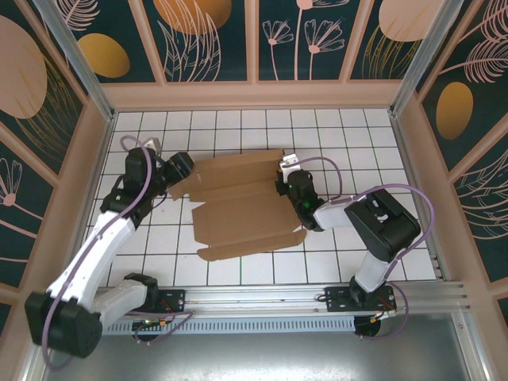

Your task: Fold the paper box

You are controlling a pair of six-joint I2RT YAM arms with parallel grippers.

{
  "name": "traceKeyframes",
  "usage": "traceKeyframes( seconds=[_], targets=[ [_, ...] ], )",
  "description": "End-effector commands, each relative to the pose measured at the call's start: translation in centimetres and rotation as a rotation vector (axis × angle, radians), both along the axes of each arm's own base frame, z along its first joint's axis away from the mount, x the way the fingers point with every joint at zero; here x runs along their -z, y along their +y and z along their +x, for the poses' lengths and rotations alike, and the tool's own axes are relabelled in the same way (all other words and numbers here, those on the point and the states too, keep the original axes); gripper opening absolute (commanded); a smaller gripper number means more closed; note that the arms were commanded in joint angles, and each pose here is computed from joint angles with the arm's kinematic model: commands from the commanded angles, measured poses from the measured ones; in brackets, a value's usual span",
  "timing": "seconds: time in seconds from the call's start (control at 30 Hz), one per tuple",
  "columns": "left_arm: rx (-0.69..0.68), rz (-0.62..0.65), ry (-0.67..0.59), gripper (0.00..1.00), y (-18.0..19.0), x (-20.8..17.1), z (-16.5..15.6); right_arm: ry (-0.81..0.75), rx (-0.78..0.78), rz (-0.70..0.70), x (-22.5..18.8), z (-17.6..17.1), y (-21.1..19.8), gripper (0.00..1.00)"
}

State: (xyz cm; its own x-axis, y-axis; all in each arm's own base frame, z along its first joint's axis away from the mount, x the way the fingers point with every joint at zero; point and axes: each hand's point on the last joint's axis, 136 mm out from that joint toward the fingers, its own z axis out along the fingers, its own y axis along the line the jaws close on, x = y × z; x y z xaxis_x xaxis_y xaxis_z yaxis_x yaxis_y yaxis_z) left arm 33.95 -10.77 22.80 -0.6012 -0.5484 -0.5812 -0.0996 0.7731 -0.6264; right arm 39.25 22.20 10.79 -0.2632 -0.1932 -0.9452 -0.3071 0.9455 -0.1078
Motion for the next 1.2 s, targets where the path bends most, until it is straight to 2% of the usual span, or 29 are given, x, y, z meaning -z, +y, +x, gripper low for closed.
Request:
traceKeyframes(
  seconds=[0.0, 0.2, 0.3, 0.37, 0.57, 0.73, 0.9, 0.97, 1.03, 1.07, 1.13, 1.17],
  targets=[
    [0.130, -0.078, 0.031, 0.64, -2.9, 0.8, 1.0, -0.044, 0.028, 0.055, -1.7, 0.3, -0.5, 0.16],
    [0.154, -0.168, 0.045, 0.59, -4.2, 2.8, 1.9, -0.030, 0.016, 0.057, -1.5, 0.2, -0.3, 0.16],
    [0.145, -0.184, 0.032, 0.50, -4.2, 3.4, 2.1, -0.019, 0.005, 0.063, -1.4, 0.2, 0.0, 0.16],
    [0.136, -0.208, -0.001, 0.41, -4.2, 3.3, 2.2, -0.014, 0.001, 0.067, -1.3, 0.2, 0.1, 0.16],
    [0.128, -0.333, -0.081, 0.25, -4.5, 3.7, 2.2, -0.005, 0.006, 0.083, -1.4, 0.5, 0.2, 0.16],
    [0.098, -0.455, -0.173, 0.14, -4.3, 3.1, 2.1, 0.004, 0.021, 0.104, -1.4, 0.7, -0.1, 0.15],
    [0.075, -0.459, -0.185, 0.06, -4.1, 3.0, 2.6, 0.016, 0.029, 0.098, -1.3, 0.9, -0.2, 0.15],
    [0.052, -0.435, -0.186, 0.08, -3.6, 3.1, 2.8, 0.019, 0.045, 0.096, -1.3, 1.0, -0.5, 0.15],
    [0.013, -0.398, -0.181, 0.14, -2.7, 3.5, 2.8, 0.025, 0.059, 0.095, -1.2, 1.0, -1.0, 0.14],
    [-0.007, -0.380, -0.178, 0.21, -2.3, 3.7, 2.8, 0.030, 0.069, 0.095, -1.1, 1.1, -1.2, 0.14],
    [-0.031, -0.339, -0.166, 0.49, -1.4, 3.9, 2.8, 0.034, 0.094, 0.085, -1.1, 1.2, -1.8, 0.14],
    [-0.039, -0.317, -0.170, 0.57, -1.0, 3.7, 2.7, 0.038, 0.107, 0.079, -1.0, 1.2, -2.2, 0.13]
  ],
)
